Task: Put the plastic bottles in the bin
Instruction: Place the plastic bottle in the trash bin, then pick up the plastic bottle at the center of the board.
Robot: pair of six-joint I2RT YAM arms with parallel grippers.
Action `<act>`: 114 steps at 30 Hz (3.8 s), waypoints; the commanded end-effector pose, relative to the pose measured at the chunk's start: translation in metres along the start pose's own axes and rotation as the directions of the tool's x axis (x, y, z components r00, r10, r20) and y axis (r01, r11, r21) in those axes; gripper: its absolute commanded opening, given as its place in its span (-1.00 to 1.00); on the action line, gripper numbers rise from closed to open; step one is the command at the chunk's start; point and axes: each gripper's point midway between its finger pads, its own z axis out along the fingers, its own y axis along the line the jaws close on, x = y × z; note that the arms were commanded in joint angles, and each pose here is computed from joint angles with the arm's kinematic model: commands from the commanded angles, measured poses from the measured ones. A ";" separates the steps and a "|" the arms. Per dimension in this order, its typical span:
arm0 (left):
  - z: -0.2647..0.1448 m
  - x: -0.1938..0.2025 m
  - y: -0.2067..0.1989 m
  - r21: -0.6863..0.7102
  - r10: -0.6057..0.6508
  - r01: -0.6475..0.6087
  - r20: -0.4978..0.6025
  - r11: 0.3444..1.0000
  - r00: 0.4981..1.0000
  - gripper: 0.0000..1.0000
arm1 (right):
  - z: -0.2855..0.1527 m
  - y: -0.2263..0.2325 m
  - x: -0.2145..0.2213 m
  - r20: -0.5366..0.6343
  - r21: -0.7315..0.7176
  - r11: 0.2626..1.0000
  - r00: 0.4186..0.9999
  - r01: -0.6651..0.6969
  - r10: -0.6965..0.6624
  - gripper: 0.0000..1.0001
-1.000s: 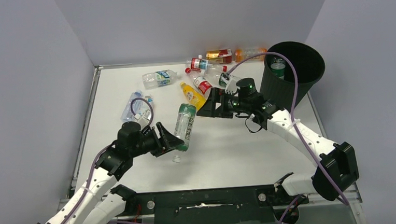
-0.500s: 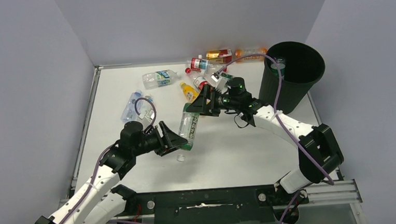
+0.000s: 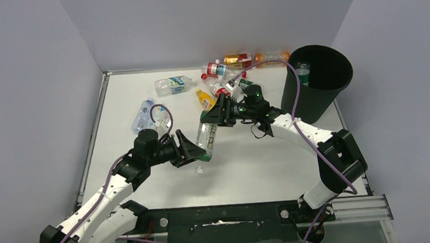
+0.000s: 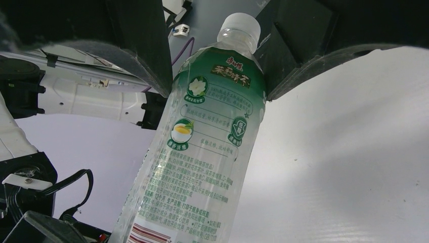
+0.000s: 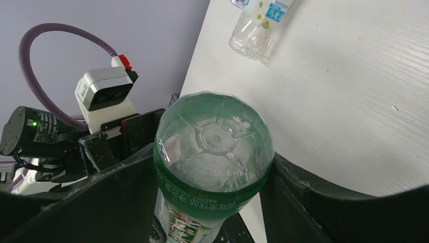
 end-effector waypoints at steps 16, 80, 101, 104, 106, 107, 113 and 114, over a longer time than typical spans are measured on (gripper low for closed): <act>-0.025 -0.021 -0.041 0.002 0.158 -0.159 0.076 0.987 0.984 0.71 | -0.064 0.026 -0.074 0.154 0.102 0.979 0.970 0.175 -0.189 -0.01; -0.020 -0.023 -0.010 -0.141 0.187 -0.183 0.017 0.973 0.982 0.72 | -0.485 -0.081 -0.297 0.637 0.769 0.542 0.469 -0.337 -0.612 0.37; -0.066 -0.120 0.060 -0.557 0.248 -0.135 0.131 0.819 0.960 0.72 | -0.369 -0.011 -0.284 0.489 0.824 0.564 0.571 -0.053 -0.660 0.77; -0.075 -0.136 0.073 -0.626 0.274 -0.126 0.146 0.769 0.951 0.72 | -0.336 0.002 -0.270 0.483 0.798 0.603 0.595 0.003 -0.642 0.78; -0.079 -0.147 0.082 -0.662 0.291 -0.117 0.158 0.740 0.944 0.72 | -0.307 0.012 -0.259 0.473 0.767 0.639 0.621 0.058 -0.625 0.78; -0.080 -0.151 0.086 -0.676 0.296 -0.112 0.163 0.729 0.941 0.72 | -0.295 0.015 -0.253 0.465 0.755 0.651 0.634 0.081 -0.618 0.78; -0.078 -0.172 0.109 -0.736 0.330 -0.100 0.174 0.670 0.928 0.72 | -0.236 0.025 -0.208 0.407 0.670 0.722 0.725 0.176 -0.555 0.78; -0.077 -0.175 0.114 -0.748 0.337 -0.097 0.175 0.657 0.925 0.72 | -0.230 0.024 -0.200 0.399 0.662 0.728 0.737 0.180 -0.545 0.78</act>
